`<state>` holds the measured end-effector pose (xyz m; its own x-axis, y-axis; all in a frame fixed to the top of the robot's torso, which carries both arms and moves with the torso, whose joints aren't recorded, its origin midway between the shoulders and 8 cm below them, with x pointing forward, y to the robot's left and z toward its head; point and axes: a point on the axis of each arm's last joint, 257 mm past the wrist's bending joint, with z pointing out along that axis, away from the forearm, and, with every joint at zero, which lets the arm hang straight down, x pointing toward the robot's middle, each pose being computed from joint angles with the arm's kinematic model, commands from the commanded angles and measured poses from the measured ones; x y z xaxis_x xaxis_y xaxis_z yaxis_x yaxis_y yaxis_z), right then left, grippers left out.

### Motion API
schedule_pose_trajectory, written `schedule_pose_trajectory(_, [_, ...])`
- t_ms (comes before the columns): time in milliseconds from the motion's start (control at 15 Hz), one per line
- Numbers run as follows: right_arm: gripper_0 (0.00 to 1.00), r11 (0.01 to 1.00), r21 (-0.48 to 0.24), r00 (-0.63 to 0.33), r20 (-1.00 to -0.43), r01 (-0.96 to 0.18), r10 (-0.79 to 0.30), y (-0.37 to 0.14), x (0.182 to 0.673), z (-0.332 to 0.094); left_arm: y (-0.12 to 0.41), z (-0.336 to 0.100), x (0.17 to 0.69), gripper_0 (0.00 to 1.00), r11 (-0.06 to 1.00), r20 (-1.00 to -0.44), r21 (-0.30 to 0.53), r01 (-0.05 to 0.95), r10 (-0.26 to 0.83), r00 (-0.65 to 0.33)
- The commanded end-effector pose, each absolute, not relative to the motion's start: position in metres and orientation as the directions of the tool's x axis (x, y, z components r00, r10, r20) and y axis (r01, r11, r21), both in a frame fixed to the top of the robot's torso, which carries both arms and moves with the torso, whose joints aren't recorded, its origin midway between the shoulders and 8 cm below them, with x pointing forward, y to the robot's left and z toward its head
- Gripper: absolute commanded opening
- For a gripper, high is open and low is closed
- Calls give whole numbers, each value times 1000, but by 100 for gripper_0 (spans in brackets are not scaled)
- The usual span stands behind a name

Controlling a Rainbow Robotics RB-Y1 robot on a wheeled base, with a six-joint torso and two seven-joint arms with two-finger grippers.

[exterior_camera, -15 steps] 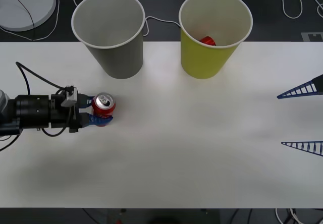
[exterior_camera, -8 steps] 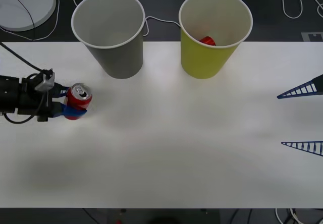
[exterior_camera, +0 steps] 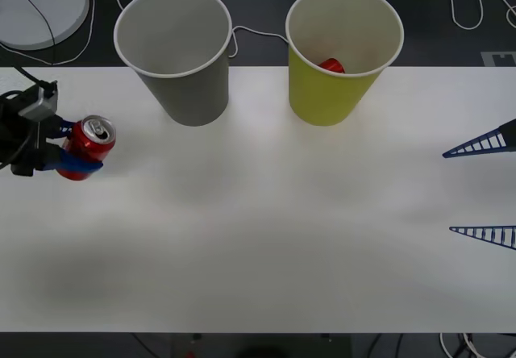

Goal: Put the can into the green bin and the plastic bottle into the gray bin

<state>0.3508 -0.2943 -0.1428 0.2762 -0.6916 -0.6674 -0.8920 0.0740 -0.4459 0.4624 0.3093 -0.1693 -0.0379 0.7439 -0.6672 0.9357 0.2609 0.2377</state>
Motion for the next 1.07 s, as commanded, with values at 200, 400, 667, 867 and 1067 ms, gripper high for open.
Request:
schedule_pose_trajectory(200, [100,74,-446,276,-667,-892,-692,-294,351,-143,308,-138,446,0,260,-591,226,939,802,-80])
schedule_pose_trajectory(400, [100,74,-446,276,-667,-892,-692,-294,351,-143,286,-116,426,0,251,-548,218,943,831,-94])
schedule_pose_trajectory(667, [100,74,-446,276,-667,-892,-692,-294,351,-143,254,-84,421,0,278,-543,228,933,832,-115])
schedule_pose_trajectory(867, [100,74,-446,276,-667,-892,-692,-294,351,-143,222,-53,431,0,294,-549,229,928,826,-126])
schedule_pose_trajectory(1067, [100,74,-446,276,-667,-892,-692,-294,351,-143,188,-29,436,0,297,-543,205,933,827,-145])
